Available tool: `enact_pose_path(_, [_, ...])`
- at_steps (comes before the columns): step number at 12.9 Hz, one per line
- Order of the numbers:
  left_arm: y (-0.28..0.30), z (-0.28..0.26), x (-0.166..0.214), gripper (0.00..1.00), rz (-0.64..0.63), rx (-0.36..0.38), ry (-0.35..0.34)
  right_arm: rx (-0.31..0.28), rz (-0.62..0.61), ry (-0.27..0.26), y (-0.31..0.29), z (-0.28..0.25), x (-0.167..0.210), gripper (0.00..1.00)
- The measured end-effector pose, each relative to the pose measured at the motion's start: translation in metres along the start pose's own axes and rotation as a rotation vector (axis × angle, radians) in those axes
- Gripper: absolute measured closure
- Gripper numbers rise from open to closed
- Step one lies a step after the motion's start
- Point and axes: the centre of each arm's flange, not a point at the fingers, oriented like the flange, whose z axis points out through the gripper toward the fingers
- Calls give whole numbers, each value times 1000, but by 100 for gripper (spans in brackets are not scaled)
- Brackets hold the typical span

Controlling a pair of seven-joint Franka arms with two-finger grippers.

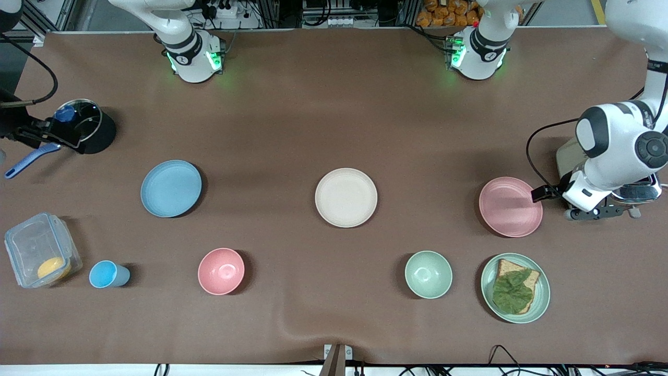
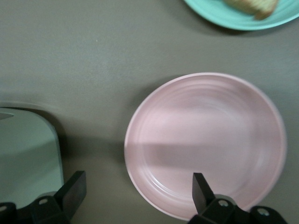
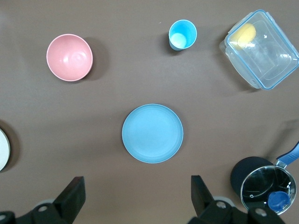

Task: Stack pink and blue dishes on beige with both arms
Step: 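Reach the left gripper to the pink plate rim and grasp it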

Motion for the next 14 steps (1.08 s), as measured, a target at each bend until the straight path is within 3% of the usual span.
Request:
enact_pose_path(3, [-27,43,-5,0,8,-8,-30,0,0,0,0,0,0,0])
enact_pose_path(7, [-22,71,-6,0,16,-17,-51,0,-1,-1,0,0,0,0])
enact_pose_path(10, [-19,73,-6,27,20,-18,-52,0,-1,-2,0,0,0,0])
enact_pose_path(11, [-19,73,-6,28,21,-19,-52,0,-1,-2,0,0,0,0])
enact_pose_path(13, [-19,74,-6,41,21,-19,-54,0,-1,-2,0,0,0,0])
enact_pose_path(14, [-19,75,-6,41,21,-19,-56,0,-1,-2,0,0,0,0])
